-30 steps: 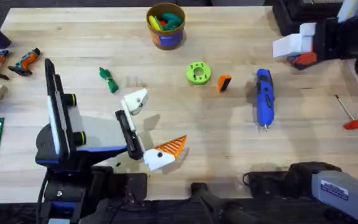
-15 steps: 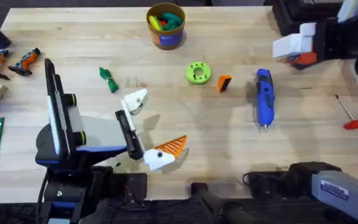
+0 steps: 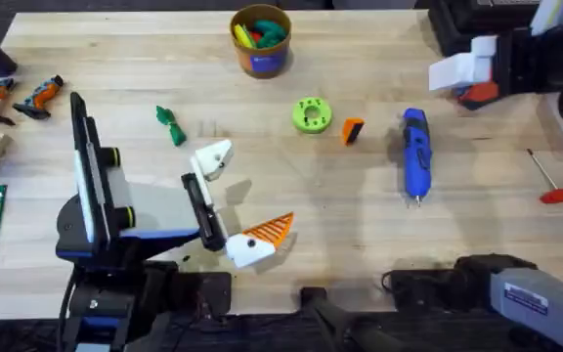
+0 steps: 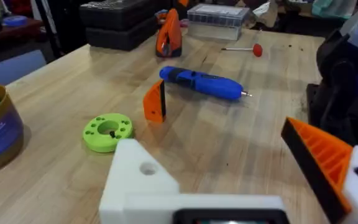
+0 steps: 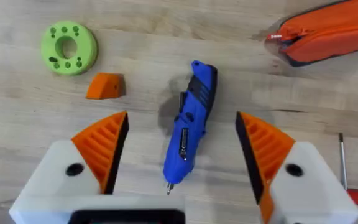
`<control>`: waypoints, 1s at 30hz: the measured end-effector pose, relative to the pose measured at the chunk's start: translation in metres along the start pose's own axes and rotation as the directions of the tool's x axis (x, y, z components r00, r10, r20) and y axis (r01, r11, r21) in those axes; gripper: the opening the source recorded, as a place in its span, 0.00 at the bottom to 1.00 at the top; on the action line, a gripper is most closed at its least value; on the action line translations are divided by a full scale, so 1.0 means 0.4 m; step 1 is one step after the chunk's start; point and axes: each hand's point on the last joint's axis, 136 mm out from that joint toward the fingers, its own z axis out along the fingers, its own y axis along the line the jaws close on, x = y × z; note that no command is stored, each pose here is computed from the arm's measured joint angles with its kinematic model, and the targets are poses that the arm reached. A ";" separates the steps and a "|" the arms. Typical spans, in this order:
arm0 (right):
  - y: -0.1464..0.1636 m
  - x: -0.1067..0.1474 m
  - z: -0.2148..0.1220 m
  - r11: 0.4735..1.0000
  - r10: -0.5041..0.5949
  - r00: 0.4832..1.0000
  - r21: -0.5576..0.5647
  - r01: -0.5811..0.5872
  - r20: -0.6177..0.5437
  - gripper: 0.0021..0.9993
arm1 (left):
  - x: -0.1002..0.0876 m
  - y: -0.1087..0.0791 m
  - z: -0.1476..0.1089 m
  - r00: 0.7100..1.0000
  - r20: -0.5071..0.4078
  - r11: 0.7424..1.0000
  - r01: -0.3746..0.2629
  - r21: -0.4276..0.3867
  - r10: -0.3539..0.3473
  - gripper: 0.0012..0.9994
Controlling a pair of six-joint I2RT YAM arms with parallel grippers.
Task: Pick up the gripper from the table and insert it into the empty holder that is missing its gripper. Then pick up a screw, insert it into the mounting hole, and use the screwdriver to tighten it. Finally, clean up the table by picking up the vegetable and placing it into the bucket.
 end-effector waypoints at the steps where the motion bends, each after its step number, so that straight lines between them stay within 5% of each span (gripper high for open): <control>1: 0.000 0.000 0.000 1.000 0.000 1.000 0.000 0.000 0.000 0.99 | 0.000 0.000 0.000 1.000 0.000 1.000 0.000 0.000 0.000 0.99; 24: 0.002 0.003 0.000 0.999 0.052 0.999 -0.001 -0.052 -0.005 0.99 | 0.000 0.000 0.000 1.000 0.000 1.000 0.000 0.000 0.000 0.99; 30: 0.063 0.023 -0.018 0.998 0.045 0.998 -0.043 -0.047 -0.047 0.99 | 0.000 0.000 0.000 1.000 0.000 1.000 0.000 0.000 0.000 0.99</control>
